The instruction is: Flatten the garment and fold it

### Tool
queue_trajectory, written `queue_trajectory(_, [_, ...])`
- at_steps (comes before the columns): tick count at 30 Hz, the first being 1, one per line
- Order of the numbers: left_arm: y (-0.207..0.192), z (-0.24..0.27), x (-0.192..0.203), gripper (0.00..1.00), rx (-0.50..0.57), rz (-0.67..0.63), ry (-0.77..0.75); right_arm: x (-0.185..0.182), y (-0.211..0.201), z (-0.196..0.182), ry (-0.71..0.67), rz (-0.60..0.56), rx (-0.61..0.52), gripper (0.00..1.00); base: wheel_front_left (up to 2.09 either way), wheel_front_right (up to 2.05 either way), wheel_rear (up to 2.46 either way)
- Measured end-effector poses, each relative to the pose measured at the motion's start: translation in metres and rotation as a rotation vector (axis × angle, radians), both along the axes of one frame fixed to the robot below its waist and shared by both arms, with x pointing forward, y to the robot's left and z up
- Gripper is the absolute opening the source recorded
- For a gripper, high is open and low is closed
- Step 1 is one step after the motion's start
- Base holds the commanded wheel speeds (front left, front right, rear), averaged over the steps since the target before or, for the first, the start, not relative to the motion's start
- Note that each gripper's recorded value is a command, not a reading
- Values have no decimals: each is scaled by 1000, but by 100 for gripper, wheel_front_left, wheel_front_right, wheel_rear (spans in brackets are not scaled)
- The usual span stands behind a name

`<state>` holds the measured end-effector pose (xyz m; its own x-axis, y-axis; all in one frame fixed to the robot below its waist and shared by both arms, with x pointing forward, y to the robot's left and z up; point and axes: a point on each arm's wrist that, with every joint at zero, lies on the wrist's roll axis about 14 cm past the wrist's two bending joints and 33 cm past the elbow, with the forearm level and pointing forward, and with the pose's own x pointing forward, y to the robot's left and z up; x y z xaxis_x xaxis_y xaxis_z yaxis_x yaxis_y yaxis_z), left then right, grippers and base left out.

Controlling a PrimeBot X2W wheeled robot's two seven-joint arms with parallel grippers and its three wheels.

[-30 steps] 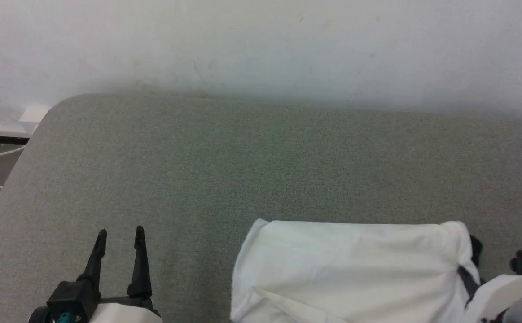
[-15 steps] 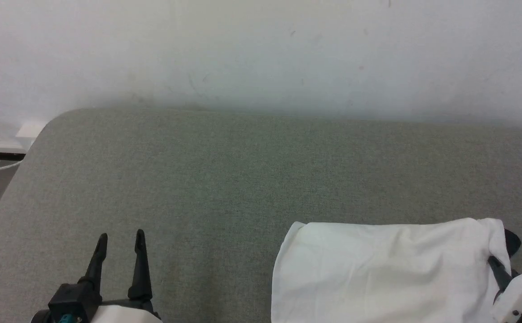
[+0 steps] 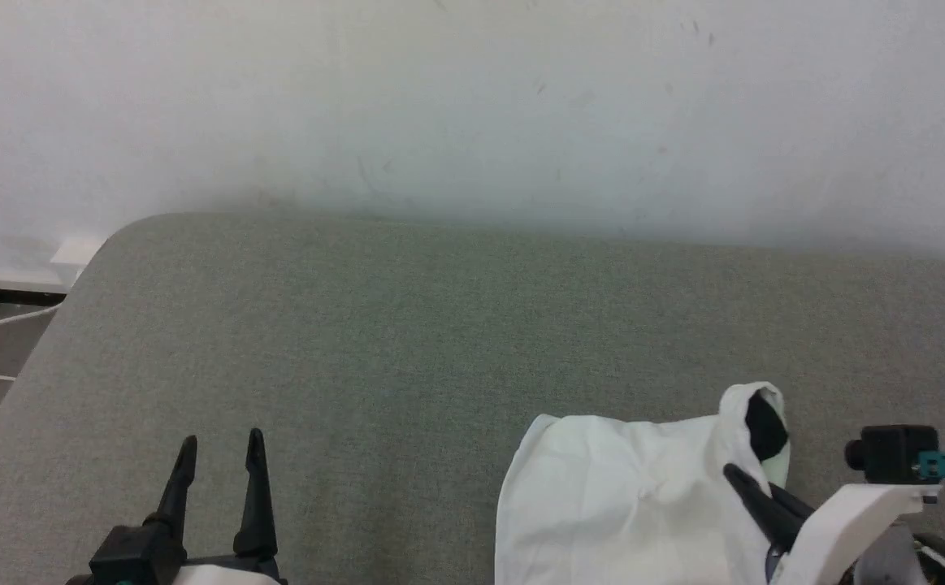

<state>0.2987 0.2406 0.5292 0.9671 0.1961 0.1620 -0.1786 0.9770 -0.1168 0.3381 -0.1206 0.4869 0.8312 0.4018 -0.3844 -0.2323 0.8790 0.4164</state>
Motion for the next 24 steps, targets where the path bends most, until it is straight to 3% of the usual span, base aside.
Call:
queue_trajectory(11, [18,-2,-22,100,-7,71,1,-4,93,-5,17,241,41,0,0,0,0])
queue_trajectory(24, [32,-16,-38,100,-15,132,50,-8,151,-62,126,409,-29,0,0,0,0])
